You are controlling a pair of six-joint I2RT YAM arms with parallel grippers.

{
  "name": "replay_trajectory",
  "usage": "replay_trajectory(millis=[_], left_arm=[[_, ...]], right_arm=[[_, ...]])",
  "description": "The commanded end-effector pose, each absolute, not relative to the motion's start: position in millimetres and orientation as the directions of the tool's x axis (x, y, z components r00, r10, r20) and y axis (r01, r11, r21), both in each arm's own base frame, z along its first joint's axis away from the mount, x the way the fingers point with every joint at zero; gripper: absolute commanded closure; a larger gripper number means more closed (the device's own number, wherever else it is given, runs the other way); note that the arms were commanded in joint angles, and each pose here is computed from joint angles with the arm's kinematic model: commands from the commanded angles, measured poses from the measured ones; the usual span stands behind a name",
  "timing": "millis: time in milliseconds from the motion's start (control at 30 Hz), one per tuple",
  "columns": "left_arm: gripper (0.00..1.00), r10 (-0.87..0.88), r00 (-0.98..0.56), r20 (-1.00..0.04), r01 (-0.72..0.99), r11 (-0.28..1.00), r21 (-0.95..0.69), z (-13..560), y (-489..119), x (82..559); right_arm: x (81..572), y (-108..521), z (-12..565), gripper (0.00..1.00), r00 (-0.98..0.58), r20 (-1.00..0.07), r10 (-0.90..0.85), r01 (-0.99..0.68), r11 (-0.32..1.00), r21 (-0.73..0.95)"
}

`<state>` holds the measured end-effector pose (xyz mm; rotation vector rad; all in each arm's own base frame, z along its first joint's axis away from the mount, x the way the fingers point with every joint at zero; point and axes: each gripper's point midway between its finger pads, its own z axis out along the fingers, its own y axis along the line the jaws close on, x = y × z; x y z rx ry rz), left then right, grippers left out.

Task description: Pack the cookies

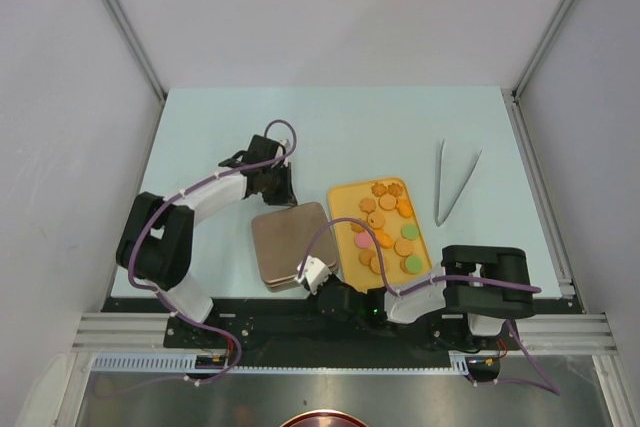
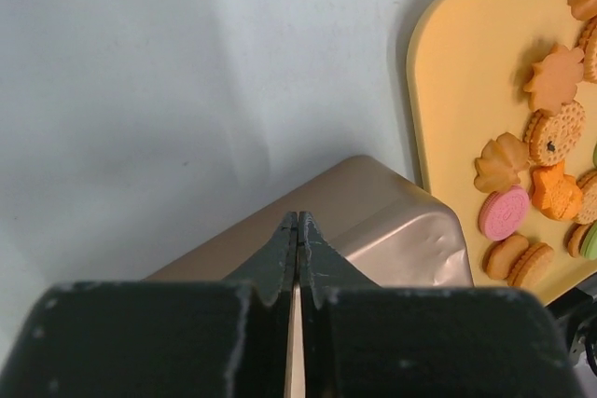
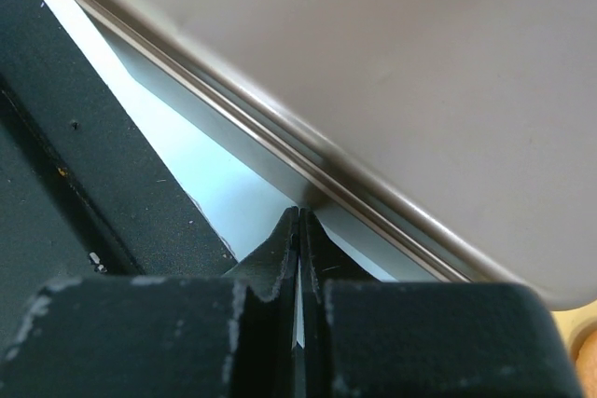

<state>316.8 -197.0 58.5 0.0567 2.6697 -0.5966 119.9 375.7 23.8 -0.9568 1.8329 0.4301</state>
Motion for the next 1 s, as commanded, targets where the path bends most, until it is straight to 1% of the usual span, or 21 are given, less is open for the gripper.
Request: replay_trajectory(millis=[0, 33, 67, 133, 167, 267, 533, 633, 767, 967], left_arm=[[0.94, 0.008, -0.946, -0.323, 0.148, 0.899, -0.411, 67.5, -205.1, 286.5], [0.92, 0.008, -0.946, -0.325, 0.148, 0.901, -0.408, 69.5, -204.8, 287.1], [0.87, 0.005, -0.940, -0.341, 0.154, 0.899, -0.410, 75.8, -206.0, 292.3], [0.82, -0.006, -0.938, -0.347, 0.145, 0.902, -0.407, 81.8, -203.0, 298.2], [0.77, -0.017, -0.931, -0.365, 0.144, 0.902, -0.408, 89.2, -202.6, 305.7], [0.70, -0.038, -0.918, -0.394, 0.139, 0.901, -0.411, 105.3, -201.5, 319.9], [0.57, -0.090, -0.883, -0.460, 0.126, 0.900, -0.417, 151.1, -193.1, 351.0], [0.55, -0.103, -0.868, -0.487, 0.127, 0.901, -0.416, 164.6, -190.2, 357.6], [0.55, -0.097, -0.871, -0.481, 0.123, 0.906, -0.405, 159.9, -187.2, 356.7], [0.55, -0.122, -0.869, -0.479, 0.095, 0.910, -0.403, 153.2, -180.3, 357.7]], right_arm=[[148.8, 383.7, 50.2, 1.00, -0.180, -0.928, -0.327, -0.691, 0.714, -0.118], [147.6, 383.8, 52.0, 1.00, -0.179, -0.928, -0.326, -0.693, 0.712, -0.117], [146.6, 384.0, 53.3, 1.00, -0.177, -0.928, -0.327, -0.694, 0.710, -0.118], [142.0, 382.9, 55.2, 1.00, -0.171, -0.925, -0.339, -0.702, 0.700, -0.127], [140.7, 381.3, 55.1, 1.00, -0.169, -0.922, -0.348, -0.703, 0.699, -0.135], [135.3, 380.7, 59.1, 1.00, -0.157, -0.920, -0.359, -0.713, 0.686, -0.146], [127.4, 379.2, 63.7, 1.00, -0.138, -0.914, -0.382, -0.730, 0.663, -0.167], [123.2, 379.2, 62.9, 1.00, -0.136, -0.910, -0.391, -0.739, 0.652, -0.170], [112.3, 379.6, 56.4, 1.00, -0.129, -0.900, -0.417, -0.757, 0.628, -0.182], [77.7, 384.3, 57.0, 1.00, -0.079, -0.893, -0.442, -0.805, 0.557, -0.205]])
